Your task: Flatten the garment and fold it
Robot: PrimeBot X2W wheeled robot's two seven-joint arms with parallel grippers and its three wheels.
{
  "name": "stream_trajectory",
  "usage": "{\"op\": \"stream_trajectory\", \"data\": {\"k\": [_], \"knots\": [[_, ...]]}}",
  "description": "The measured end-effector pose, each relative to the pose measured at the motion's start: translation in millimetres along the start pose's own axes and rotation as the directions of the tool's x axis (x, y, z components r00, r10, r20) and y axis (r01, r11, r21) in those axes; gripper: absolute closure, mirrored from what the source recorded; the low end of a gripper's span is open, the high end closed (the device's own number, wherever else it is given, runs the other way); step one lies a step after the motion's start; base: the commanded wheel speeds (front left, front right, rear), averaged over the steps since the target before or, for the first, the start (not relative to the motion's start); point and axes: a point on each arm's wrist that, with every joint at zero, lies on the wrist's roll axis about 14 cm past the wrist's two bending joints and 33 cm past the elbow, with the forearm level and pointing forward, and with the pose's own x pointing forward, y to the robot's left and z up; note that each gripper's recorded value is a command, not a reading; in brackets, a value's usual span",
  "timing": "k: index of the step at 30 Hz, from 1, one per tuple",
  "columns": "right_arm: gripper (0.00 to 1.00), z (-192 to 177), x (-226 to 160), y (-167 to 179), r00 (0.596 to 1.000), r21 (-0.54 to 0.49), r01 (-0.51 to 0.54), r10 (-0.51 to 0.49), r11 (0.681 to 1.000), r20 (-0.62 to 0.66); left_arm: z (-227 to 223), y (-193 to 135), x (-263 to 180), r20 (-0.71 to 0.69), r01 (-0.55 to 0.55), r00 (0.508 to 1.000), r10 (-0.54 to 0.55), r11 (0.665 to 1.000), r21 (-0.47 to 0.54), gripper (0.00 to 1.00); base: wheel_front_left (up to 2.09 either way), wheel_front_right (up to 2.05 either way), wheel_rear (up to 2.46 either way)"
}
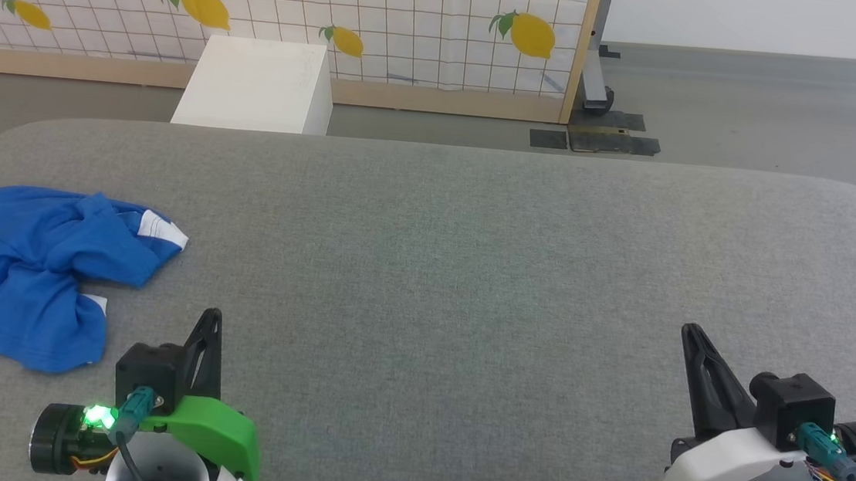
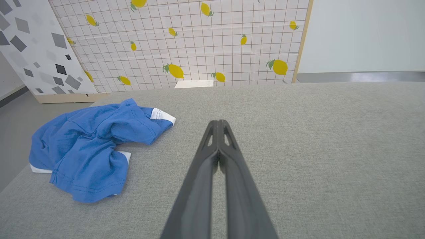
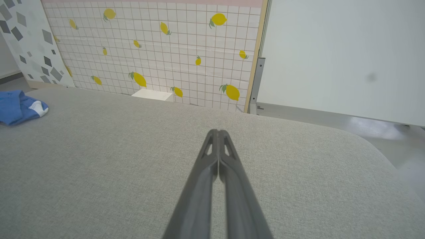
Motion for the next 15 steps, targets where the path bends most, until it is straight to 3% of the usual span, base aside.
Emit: {"op": "stream_trajectory", "data": {"k": [15], "knots": [[1.00, 0.0, 0.0, -0.1, 1.000, 0.000, 0.000, 0.000, 1.000, 0.000, 0.0, 0.0, 0.0, 0.000, 0.000, 1.000, 0.000, 1.000, 0.000, 1.00, 0.00, 0.00, 0.00]]}}
